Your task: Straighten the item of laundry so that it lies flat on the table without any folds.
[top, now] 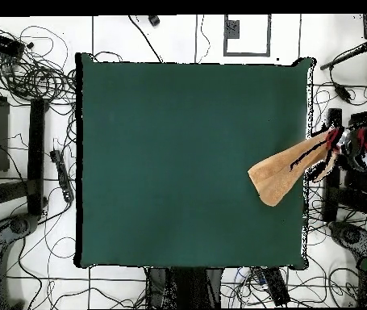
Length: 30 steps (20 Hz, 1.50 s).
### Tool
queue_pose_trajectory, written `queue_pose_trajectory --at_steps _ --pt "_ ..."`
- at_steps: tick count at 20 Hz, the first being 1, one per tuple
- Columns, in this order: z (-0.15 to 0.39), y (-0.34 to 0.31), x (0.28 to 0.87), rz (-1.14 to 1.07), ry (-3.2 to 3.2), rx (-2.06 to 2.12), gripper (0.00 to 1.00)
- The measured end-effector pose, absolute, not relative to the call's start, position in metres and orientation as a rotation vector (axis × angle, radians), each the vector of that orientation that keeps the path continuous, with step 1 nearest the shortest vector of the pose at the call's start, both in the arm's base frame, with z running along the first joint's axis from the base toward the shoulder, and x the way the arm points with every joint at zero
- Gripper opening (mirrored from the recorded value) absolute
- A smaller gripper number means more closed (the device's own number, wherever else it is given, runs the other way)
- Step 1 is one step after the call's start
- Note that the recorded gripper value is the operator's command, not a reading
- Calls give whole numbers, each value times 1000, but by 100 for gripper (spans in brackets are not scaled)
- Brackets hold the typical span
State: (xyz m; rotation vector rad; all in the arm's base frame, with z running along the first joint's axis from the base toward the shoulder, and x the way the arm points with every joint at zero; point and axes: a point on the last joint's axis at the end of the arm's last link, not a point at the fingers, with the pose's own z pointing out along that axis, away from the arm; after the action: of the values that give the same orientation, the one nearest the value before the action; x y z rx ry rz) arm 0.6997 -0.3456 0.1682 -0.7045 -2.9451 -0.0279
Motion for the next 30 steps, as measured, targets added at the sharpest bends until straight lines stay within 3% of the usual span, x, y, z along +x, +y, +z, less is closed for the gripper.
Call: queue_pose_trajectory --at_steps 30 --pt "175 -364 681 -61 -2923 -762 0"
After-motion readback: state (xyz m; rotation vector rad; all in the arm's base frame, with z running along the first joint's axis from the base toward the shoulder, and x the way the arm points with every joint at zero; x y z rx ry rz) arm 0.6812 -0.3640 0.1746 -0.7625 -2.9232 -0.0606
